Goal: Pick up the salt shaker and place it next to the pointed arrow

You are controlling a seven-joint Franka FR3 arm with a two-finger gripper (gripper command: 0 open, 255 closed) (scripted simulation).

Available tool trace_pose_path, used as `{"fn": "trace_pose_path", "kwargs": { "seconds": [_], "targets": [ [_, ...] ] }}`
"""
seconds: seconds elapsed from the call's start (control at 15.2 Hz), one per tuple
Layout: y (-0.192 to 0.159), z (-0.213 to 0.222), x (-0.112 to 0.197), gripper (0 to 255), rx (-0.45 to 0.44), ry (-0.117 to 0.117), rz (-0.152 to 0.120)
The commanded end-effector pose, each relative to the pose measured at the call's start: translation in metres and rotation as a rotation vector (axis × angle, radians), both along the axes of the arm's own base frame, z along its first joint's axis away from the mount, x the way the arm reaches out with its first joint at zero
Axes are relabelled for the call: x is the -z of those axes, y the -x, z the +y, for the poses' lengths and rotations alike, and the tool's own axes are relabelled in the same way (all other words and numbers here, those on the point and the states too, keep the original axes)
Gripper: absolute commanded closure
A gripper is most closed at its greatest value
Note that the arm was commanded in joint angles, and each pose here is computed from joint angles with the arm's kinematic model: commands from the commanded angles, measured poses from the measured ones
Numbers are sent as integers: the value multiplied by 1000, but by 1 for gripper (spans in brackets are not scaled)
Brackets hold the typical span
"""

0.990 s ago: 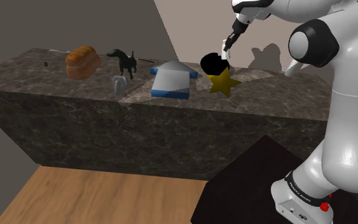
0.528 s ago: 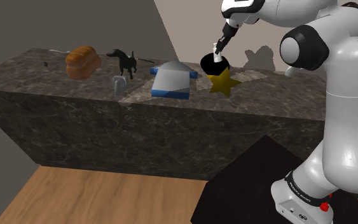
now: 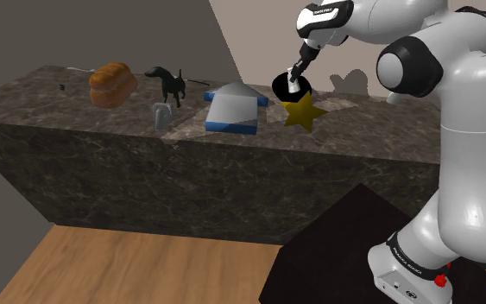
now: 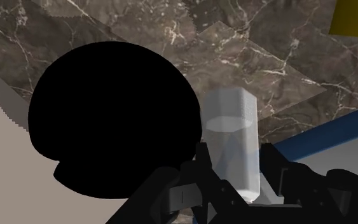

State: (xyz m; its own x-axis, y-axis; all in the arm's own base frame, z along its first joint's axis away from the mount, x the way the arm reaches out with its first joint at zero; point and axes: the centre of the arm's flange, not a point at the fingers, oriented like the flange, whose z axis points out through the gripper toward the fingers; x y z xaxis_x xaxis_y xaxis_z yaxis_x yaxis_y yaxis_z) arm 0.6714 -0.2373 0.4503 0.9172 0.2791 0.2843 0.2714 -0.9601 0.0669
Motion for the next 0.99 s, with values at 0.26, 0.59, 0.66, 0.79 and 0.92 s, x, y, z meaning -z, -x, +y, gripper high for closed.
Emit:
{"fn": "trace_pose_path", "kwargs": {
  "seconds": [0.26, 0.59, 0.66, 0.79, 0.92],
  "targets": [
    [-1, 0, 31, 255, 0, 0, -1],
    [-1, 0, 58, 255, 0, 0, -1],
    [-1, 0, 63, 255, 0, 0, -1],
    [-1, 0, 74, 255, 0, 0, -1],
    [-1, 0, 84, 255, 0, 0, -1]
  ]
}}
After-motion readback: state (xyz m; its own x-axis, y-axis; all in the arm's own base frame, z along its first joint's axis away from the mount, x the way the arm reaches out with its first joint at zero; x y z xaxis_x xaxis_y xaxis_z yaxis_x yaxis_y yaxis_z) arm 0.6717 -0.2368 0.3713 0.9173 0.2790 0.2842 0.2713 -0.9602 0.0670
